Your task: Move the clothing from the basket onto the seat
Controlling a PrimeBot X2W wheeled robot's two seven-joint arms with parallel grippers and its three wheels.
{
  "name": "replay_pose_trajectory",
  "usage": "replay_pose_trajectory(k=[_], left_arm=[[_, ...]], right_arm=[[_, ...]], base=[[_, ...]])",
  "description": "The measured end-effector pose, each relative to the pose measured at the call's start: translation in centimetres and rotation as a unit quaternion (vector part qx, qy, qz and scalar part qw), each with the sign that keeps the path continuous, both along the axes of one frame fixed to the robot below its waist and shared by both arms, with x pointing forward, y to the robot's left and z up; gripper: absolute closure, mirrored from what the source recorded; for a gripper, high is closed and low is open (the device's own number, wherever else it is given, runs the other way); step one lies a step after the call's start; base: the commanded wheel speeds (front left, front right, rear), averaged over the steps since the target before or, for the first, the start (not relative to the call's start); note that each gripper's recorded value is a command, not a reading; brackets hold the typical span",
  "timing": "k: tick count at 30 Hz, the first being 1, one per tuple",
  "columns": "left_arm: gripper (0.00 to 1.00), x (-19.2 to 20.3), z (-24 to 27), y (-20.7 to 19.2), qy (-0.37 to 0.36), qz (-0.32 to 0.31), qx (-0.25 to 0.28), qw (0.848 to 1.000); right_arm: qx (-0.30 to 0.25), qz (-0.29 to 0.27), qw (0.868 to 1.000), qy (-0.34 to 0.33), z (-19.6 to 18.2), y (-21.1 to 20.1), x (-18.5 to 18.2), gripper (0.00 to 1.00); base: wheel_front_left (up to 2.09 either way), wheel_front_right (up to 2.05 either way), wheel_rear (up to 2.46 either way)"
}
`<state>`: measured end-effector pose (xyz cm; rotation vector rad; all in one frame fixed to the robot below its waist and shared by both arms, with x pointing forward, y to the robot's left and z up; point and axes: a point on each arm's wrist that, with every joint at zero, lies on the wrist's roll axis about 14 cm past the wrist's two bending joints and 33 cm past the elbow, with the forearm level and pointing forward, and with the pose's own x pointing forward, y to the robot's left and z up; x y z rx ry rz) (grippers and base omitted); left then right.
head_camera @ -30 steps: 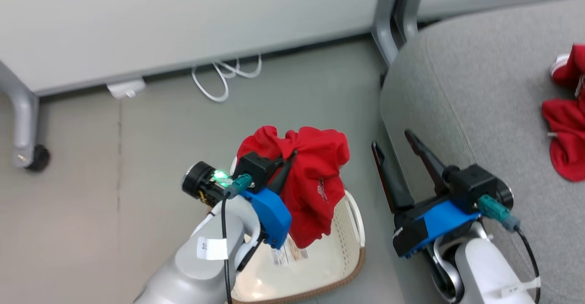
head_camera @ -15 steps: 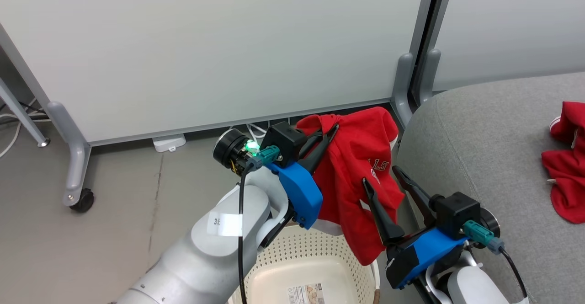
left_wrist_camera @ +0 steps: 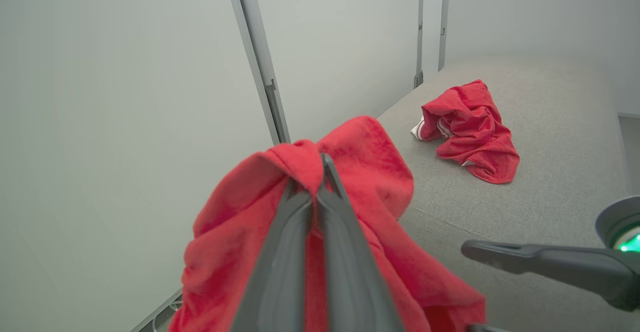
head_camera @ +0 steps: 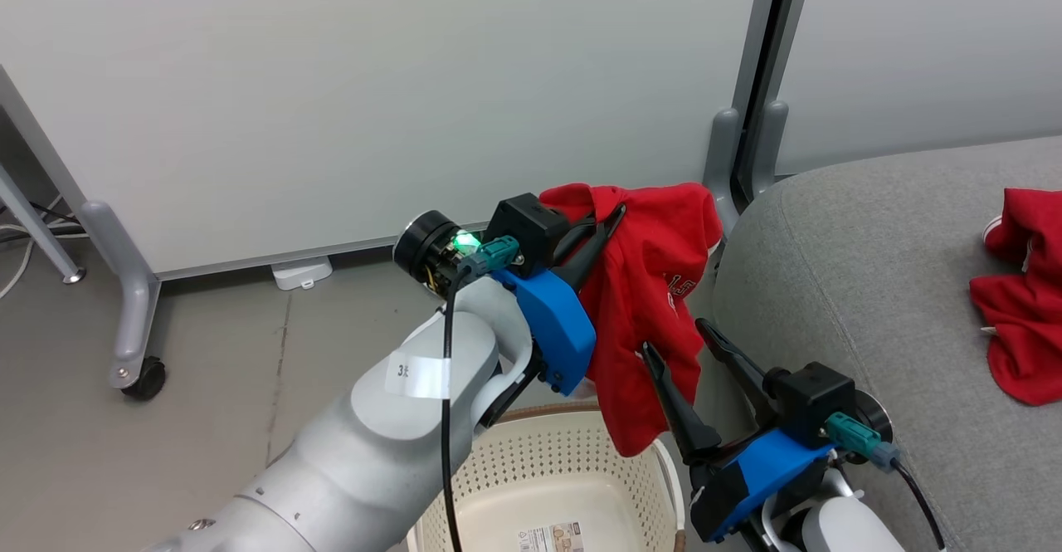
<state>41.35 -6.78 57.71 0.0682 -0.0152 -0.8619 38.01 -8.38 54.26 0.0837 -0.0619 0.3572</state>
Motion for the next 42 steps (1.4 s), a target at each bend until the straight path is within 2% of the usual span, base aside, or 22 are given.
replay_pose_trajectory(k=[12, 29, 30, 31, 32, 42], left_arm=[[1.0, -0.1, -1.3, -0.7, 0.026, -0.008, -0.007, 1.0], [1.0, -1.8, -0.5, -2.6, 0.039, -0.047, -0.031, 0.998], [1.0, -1.9, -0.4, -2.6, 0.039, -0.048, -0.031, 0.998], [1.0, -2.0, -0.3, -2.7, 0.037, -0.049, -0.031, 0.998], [1.0, -2.0, -0.2, -2.7, 0.037, -0.05, -0.032, 0.998], [1.0, -2.2, -0.1, -2.9, 0.038, -0.049, -0.034, 0.997]], right_arm=[[-0.012, 0.011, 0.999, 0.028, -1.3, 0.7, 1.0, 0.0], [-0.049, 0.037, 0.997, 0.052, -1.8, 2.1, 5.0, 0.0], [-0.049, 0.036, 0.997, 0.052, -1.8, 2.1, 5.1, 0.22], [-0.049, 0.036, 0.997, 0.051, -1.8, 2.1, 5.2, 0.67], [-0.049, 0.036, 0.997, 0.05, -1.7, 2.1, 5.4, 1.0], [-0.042, 0.032, 0.998, 0.046, -1.6, 1.7, 5.6, 1.0]], base=[[0.0, 0.0, 0.0], [0.0, 0.0, 0.0], [0.0, 0.0, 0.0], [0.0, 0.0, 0.0], [0.0, 0.0, 0.0], [0.0, 0.0, 0.0]])
